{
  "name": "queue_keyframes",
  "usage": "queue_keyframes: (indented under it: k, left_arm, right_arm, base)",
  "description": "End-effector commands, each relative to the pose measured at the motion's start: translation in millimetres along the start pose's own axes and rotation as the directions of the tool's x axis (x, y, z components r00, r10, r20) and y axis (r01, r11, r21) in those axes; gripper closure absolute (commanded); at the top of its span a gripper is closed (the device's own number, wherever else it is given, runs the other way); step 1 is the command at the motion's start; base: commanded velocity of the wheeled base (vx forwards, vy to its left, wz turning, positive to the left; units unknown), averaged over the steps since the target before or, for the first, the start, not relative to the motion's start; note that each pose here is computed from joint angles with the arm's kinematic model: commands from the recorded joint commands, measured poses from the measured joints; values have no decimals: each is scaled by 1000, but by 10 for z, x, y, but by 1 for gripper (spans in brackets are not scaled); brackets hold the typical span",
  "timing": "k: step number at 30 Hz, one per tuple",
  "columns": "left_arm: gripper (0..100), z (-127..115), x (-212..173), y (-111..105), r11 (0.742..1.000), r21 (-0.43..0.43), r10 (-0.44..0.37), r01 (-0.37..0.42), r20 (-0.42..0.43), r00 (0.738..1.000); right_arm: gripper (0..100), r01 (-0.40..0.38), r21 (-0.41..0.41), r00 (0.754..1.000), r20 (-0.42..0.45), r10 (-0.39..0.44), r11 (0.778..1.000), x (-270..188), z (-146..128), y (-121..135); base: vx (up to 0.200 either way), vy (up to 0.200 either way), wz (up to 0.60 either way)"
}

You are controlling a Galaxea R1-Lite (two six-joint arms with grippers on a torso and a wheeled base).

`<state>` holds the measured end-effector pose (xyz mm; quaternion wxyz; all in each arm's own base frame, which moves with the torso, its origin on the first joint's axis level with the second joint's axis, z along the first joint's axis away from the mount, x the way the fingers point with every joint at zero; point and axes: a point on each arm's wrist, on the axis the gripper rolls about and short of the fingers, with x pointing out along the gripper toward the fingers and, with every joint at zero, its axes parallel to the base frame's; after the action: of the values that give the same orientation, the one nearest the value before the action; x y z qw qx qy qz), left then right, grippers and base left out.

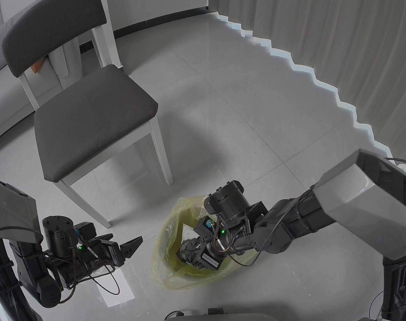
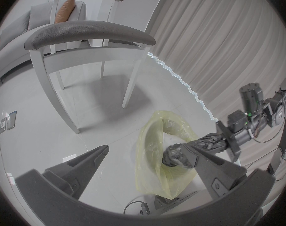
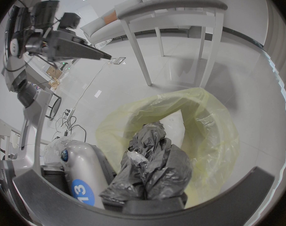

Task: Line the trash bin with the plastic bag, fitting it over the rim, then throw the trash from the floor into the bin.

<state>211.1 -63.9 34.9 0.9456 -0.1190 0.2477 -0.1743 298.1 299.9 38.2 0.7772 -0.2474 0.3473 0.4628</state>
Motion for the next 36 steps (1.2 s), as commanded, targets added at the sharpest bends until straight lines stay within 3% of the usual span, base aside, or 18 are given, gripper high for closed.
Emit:
queue_keyframes:
  k: [1,15,16,26,36]
  left_arm:
    - [0,-1,-20,-3,1000,-1,-2,2,7,1000]
    - [0,-14,-52,-1,1000,-28,2,-2,1,1000]
    - [0,-12,-54,-2,1000,-28,1,-1,2,1000]
    - [0,-33,-31,-24,1000,-23,-8,8,-10,1000]
    - [0,-266,356,-45,1000,-7,-24,23,-115,993]
  right_arm:
    - [100,-6,25,998,-61,7,1000,448,-183,-110]
    - [100,-9,48,992,-122,14,999,767,-264,-247]
    - [0,-9,48,992,-122,14,999,766,-262,-247]
    - [0,1,56,995,-103,5,998,629,-186,-254]
    - [0,79,99,997,-31,-77,992,-52,-42,-507]
  base:
    - [0,0,0]
    - [0,0,0]
    - [0,0,0]
    - [0,0,0]
    - [0,0,0]
